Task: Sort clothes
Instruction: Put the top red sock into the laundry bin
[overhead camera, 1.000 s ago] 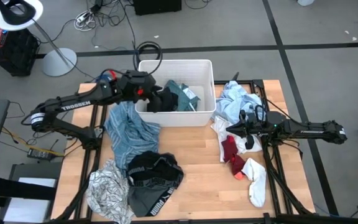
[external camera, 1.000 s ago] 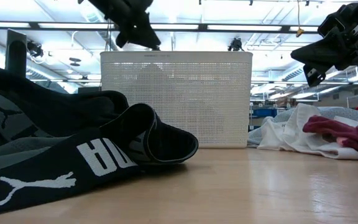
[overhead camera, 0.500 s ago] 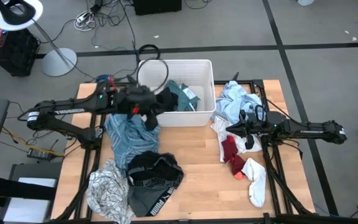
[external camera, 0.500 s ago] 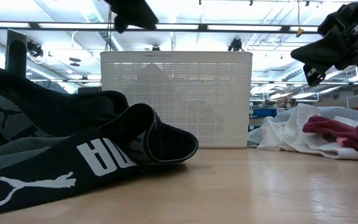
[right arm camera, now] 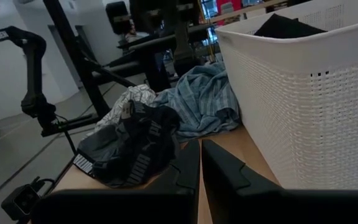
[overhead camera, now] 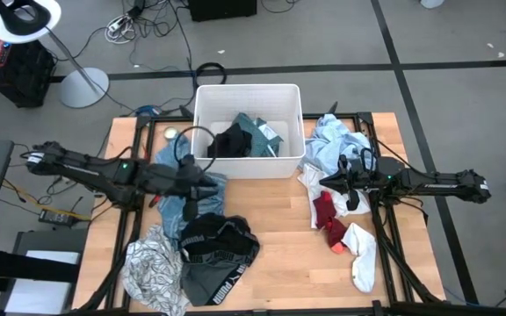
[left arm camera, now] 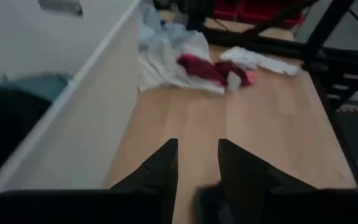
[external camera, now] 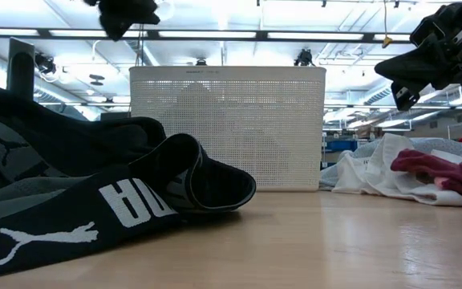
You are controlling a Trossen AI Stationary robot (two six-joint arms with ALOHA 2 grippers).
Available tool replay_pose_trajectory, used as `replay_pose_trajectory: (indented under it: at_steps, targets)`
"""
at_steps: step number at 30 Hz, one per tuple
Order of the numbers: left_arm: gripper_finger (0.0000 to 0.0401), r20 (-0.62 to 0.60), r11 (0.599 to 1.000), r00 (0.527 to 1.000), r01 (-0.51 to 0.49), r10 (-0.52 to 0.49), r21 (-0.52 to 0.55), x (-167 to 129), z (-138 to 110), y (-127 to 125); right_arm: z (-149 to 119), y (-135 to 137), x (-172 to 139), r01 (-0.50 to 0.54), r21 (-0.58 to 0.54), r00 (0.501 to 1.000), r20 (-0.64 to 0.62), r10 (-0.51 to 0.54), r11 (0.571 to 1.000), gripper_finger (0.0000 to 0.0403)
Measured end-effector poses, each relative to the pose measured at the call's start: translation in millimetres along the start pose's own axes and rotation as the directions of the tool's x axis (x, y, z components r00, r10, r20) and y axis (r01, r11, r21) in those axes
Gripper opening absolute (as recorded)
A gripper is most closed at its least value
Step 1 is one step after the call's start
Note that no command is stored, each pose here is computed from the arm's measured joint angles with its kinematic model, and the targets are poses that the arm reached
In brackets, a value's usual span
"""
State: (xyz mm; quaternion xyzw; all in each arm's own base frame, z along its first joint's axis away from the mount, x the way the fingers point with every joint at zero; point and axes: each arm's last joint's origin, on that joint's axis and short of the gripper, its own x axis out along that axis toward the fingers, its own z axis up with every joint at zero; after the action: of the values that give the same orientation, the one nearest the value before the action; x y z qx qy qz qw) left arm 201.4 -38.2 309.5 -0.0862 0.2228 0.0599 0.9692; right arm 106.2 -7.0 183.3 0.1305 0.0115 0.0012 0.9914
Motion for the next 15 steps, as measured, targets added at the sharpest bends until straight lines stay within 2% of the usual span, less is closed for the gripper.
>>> replay_pose_trajectory:
  at_steps: [5, 9, 15]
  targets:
    - [0.0119, -0.005, 0.999, 0.999, 0.041, -0.041, -0.029, -2.1, -23.2, -3.8, 0.0, 0.0, 0.0, 0.000, 0.000, 1.000, 0.000, 0.000, 1.000, 0.0020]
    - [0.0119, 0.033, 0.997, 0.999, 0.035, -0.033, -0.065, -1.7, -45.5, -4.2, 0.1, 0.0, 0.0, 0.000, 0.000, 1.000, 0.000, 0.000, 1.000, 0.0020]
    - [0.0119, 0.085, 0.989, 0.993, 0.091, -0.081, -0.116, 2.8, -78.6, -3.6, 0.1, 0.0, 0.0, 0.000, 0.000, 1.000, 0.001, 0.000, 1.000, 0.0020]
